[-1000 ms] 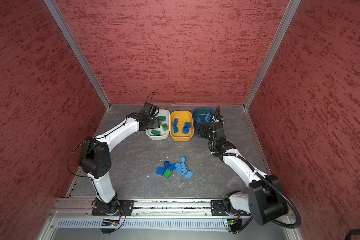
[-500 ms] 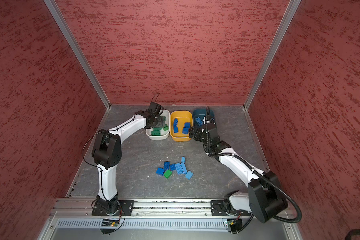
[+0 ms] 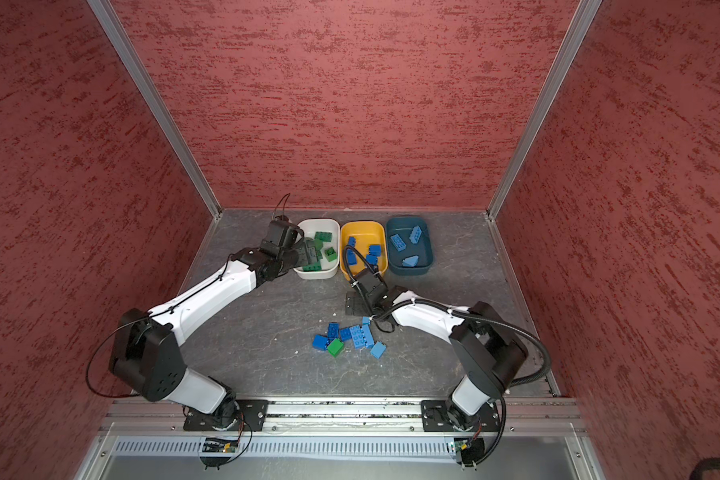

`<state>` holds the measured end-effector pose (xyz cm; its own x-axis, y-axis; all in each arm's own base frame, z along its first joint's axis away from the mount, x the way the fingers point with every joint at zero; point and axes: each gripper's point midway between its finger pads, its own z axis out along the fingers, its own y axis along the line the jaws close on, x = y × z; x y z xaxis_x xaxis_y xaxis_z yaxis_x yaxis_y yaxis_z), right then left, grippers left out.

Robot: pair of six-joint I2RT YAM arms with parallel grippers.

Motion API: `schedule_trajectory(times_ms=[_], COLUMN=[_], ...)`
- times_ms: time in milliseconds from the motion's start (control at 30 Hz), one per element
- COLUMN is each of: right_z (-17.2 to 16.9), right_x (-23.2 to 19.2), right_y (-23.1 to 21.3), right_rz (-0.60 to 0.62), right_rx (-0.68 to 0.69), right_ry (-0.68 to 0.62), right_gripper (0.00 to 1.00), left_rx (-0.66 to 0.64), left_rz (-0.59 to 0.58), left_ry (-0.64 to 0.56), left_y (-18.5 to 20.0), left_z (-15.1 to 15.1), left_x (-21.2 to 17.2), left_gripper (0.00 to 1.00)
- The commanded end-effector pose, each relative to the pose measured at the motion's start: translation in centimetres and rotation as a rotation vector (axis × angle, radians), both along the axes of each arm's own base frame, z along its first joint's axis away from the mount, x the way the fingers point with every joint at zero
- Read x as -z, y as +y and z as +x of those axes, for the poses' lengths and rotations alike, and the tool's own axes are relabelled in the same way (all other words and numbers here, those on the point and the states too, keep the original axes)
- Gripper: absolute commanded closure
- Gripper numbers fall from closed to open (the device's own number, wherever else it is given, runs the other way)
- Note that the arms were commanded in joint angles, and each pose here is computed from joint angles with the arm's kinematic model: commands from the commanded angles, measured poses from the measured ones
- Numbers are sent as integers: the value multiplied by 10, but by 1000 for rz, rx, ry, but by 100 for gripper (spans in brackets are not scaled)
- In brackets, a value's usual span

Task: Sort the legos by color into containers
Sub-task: 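Drop the green brick in the white bin while the right gripper grasps light blue brick, then carry the light blue brick with the right gripper and release into teal bin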

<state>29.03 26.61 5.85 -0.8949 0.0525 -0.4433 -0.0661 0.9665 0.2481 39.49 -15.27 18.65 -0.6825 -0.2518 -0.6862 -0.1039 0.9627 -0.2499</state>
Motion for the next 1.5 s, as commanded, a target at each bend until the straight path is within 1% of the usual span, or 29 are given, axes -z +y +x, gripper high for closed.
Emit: schedule_trajectory(times_ms=[0,67,167,367,533,667,800,900,1000,1133,1200,1333,1400,1467], right_z=[-6,-9,-13,-23,-27,-20,-3,14,43,93,116,155,172,186], right_x=[7,16,22,29,32,20,-3,-24,-55,-89,-99,-108,-105,-94], right_y=[-12,-11,-13,-21,-18,-13,-14,-18,-30,-66,-88,-125,-135,-143], right_rz=[-184,-220,-222,-200,-174,-156,-160,-148,-132,-63,-52,-37,-20,-35], right_rx=[21,9,27,60,38,-6,-34,-45,-20,99,154,242,246,249], right_ry=[-8,11,26,46,53,0,-82,-137,-255,-375,-422,-449,-430,-392], right_gripper=[7,13,27,43,58,70,79,81,81,81,81,80,79,78], left_rx=[-65,-100,-132,-140,-130,-127,-124,-118,-109,-95,-102,-107,-113,-117], left_rz=[-57,-62,-75,-88,-95,-100,-98,-101,-108,-120,-111,-100,-100,-102], left_ry=[-95,-119,-139,-153,-141,-145,-145,-143,-144,-153,-160,-166,-168,-170], left_y=[11,21,31,34,30,29,28,26,24,20,22,25,26,28], left_z=[-5,-13,-21,-25,-23,-22,-20,-20,-19,-18,-18,-19,-20,-22], left_x=[-15,-17,-17,-16,-12,-12,-12,-12,-11,-18,-20,-22,-22,-20], left_gripper=[0,0,1,0,0,0,0,0,0,0,1,1,1,1])
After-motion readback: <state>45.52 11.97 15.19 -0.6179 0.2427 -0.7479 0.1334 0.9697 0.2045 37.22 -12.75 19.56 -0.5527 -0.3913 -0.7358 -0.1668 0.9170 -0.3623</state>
